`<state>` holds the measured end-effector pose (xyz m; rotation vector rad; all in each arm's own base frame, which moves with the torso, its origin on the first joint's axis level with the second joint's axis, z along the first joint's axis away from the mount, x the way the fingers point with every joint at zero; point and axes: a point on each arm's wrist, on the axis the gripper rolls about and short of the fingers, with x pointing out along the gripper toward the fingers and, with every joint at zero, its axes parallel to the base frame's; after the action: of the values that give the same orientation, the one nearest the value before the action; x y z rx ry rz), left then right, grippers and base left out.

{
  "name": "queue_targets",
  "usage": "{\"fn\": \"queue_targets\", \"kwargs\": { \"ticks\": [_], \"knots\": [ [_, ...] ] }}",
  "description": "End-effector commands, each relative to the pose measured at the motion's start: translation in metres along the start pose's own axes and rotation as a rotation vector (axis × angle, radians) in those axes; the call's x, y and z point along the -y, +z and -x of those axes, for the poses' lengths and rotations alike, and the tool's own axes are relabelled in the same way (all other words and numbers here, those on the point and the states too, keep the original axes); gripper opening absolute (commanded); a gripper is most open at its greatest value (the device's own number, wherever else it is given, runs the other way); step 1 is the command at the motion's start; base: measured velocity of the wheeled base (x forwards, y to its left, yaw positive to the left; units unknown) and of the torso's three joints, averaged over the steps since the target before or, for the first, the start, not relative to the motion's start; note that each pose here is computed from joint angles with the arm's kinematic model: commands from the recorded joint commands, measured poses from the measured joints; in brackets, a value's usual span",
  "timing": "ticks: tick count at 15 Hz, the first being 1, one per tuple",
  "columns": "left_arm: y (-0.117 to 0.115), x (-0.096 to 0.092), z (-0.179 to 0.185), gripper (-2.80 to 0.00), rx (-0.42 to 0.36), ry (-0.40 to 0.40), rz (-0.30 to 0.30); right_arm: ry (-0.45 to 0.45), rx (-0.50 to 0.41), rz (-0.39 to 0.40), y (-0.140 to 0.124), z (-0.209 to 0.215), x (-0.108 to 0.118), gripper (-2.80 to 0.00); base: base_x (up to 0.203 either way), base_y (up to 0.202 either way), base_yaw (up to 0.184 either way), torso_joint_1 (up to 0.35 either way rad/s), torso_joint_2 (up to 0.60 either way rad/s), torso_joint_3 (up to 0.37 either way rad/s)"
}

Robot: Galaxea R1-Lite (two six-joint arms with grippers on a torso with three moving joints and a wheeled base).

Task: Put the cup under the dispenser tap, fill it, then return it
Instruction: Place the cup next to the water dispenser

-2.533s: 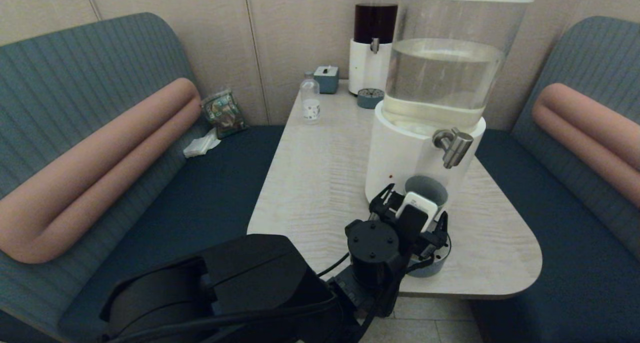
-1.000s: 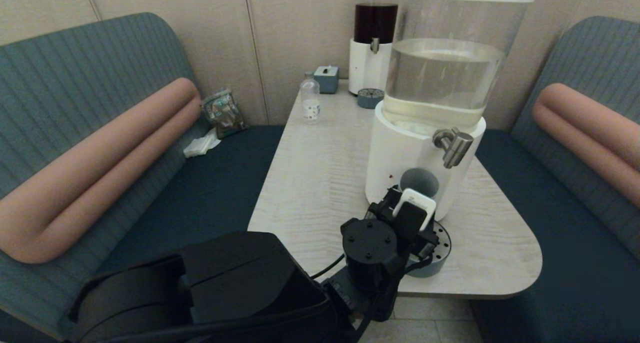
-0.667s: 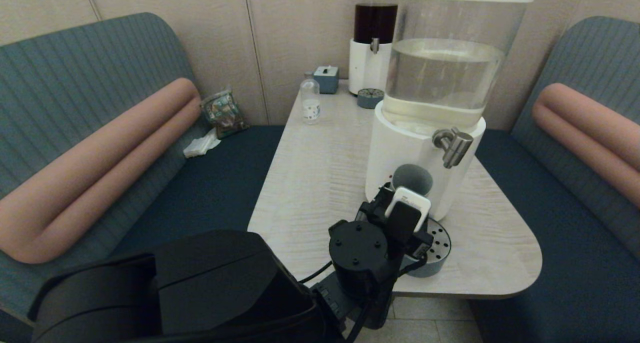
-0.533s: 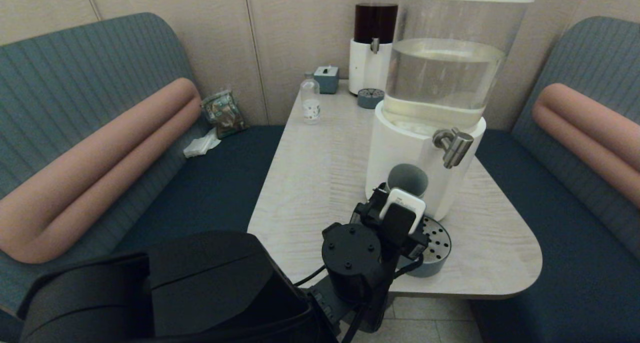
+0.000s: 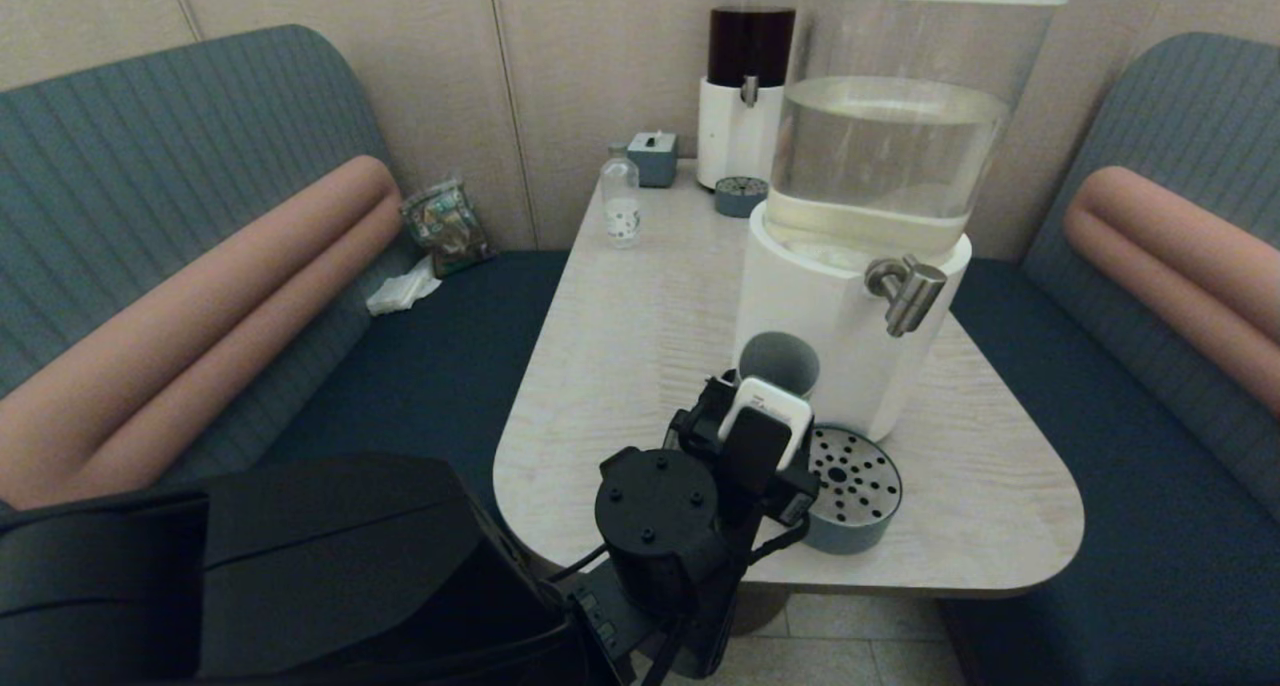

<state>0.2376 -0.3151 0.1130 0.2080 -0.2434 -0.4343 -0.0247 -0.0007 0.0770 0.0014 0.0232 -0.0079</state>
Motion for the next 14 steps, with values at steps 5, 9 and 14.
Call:
{"fn": "queue_targets", "kwargs": {
  "ticks": [5,9,14],
  "knots": [
    [0.002,-0.026,0.0,-2.8,-0.014,0.073,-0.006,0.0,0.002,0.0,0.0,0.0,0.0,-2.8,0.0,0.0,0.0,0.0,0.0,0.0],
    [-0.01,-0.054,-0.008,-2.8,-0.047,0.143,-0.023,0.0,0.002,0.0,0.0,0.0,0.0,-2.8,0.0,0.0,0.0,0.0,0.0,0.0],
    [-0.038,-0.091,-0.03,-2.8,-0.083,0.247,-0.02,0.0,0.002,0.0,0.0,0.0,0.0,-2.8,0.0,0.0,0.0,0.0,0.0,0.0]
  ]
}}
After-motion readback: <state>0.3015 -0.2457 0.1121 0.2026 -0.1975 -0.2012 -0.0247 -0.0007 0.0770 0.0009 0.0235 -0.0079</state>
